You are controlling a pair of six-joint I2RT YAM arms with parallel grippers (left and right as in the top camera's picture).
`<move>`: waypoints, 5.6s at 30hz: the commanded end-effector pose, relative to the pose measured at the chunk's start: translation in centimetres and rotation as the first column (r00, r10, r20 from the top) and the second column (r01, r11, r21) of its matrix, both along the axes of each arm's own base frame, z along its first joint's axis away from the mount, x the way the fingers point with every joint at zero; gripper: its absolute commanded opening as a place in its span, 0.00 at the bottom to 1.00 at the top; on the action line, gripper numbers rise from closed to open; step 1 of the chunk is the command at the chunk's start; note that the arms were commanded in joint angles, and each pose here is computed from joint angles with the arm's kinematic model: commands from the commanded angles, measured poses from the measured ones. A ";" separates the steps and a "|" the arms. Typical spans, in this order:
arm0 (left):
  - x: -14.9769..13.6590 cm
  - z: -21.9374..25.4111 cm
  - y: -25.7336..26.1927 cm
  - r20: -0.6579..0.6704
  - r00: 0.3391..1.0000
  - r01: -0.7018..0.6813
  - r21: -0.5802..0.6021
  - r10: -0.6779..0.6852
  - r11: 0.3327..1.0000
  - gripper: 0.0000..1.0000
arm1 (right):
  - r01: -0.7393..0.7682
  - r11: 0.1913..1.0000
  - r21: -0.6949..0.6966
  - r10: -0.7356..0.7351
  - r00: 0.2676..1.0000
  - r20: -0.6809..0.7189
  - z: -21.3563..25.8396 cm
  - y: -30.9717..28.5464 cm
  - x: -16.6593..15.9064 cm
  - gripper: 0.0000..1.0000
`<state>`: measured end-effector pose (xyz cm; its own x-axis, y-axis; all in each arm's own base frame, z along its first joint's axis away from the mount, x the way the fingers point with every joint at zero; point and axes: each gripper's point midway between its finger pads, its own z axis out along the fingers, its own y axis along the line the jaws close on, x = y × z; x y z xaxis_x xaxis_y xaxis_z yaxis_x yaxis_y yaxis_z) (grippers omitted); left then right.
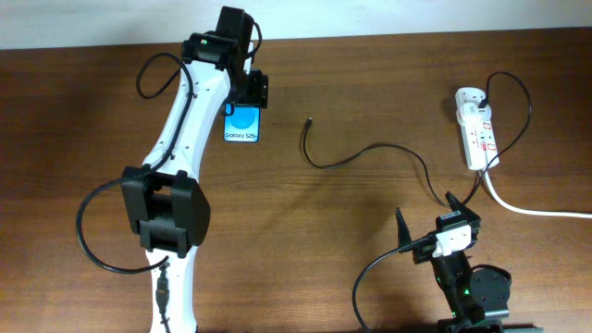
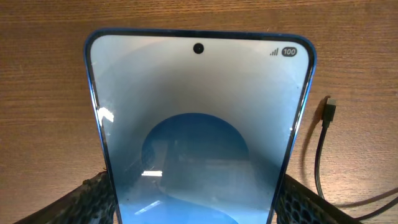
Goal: Plug charger to phone and switch on socket
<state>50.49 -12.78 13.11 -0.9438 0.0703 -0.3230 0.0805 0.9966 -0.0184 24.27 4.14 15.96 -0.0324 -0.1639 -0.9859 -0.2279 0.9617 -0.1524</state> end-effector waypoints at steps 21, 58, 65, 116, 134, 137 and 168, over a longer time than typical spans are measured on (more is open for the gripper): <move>-6.4 5.7 -1.0 -0.141 0.988 -0.091 -0.171 0.067 0.981 0.55 | 0.005 1.000 -0.003 -0.005 1.000 -0.003 -0.2 -0.1 0.0 0.98; -6.2 6.0 10.2 -0.521 0.409 -0.913 -0.238 0.749 0.333 0.00 | 0.407 0.772 0.489 0.349 0.372 -0.860 -4.9 16.4 24.4 0.55; -6.5 6.0 10.1 -0.525 0.407 -0.913 -0.228 0.747 0.337 0.00 | 0.466 0.810 0.357 0.226 0.313 -0.922 -12.2 18.4 24.1 0.42; -8.2 9.3 1.2 -0.771 0.473 -0.873 -0.344 0.426 0.346 0.04 | 0.100 0.741 0.664 0.543 0.491 -0.681 7.2 33.1 16.1 0.04; -4.9 10.8 1.1 -0.297 0.950 -0.285 -0.713 0.092 0.640 0.99 | 0.167 0.708 0.686 0.542 0.495 -0.680 10.1 22.3 19.4 0.04; -4.7 13.8 -1.1 -0.053 0.990 0.027 -0.835 -0.129 0.550 1.00 | 0.100 0.702 0.705 0.543 0.566 -0.620 15.6 16.5 17.5 0.04; -2.1 12.3 -9.3 -0.045 0.984 0.031 -0.909 -0.173 0.415 0.99 | 0.345 -0.110 0.932 0.500 0.830 -0.248 12.3 18.7 20.5 0.04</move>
